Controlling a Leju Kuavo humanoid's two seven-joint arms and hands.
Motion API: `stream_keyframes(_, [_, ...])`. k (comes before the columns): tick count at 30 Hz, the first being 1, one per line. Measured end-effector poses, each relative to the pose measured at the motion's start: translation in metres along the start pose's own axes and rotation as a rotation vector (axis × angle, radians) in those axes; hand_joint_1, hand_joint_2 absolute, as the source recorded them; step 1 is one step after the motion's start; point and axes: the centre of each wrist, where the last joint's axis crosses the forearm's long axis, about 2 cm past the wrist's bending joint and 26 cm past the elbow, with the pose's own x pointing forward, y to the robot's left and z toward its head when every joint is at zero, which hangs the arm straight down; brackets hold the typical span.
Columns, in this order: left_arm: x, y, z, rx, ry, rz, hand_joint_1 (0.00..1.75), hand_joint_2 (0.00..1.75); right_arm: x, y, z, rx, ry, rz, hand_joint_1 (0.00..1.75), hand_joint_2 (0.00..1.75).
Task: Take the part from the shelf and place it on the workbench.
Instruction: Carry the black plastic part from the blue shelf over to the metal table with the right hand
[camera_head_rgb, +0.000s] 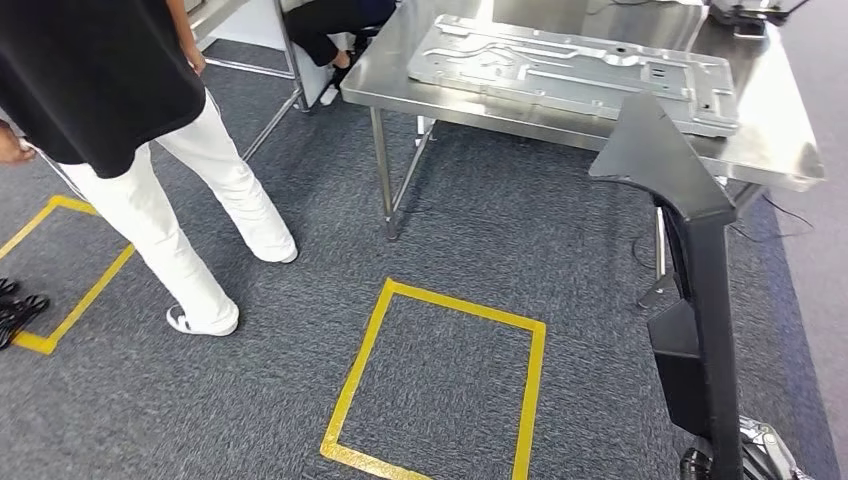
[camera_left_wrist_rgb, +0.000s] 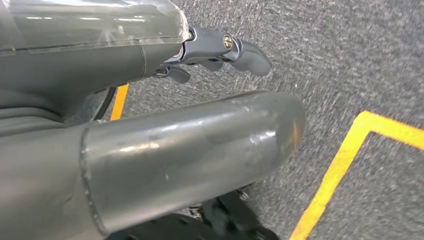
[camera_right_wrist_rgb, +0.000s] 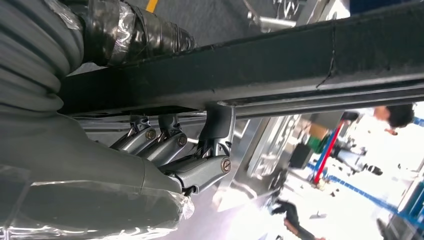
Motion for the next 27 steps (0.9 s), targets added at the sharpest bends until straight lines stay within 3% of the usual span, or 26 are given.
stream_keyframes(20, [0.002,0.001,0.003,-0.011,0.002,-0.026,0.00,0.00,0.000,0.002,-0.004,0.008,0.004,0.075,1.75,1.75])
stream_keyframes(27, [0.011,0.006,-0.002,-0.035,-0.018,-0.083,0.00,0.00,0.001,0.005,-0.025,-0.025,-0.034,0.058,1.75,1.75])
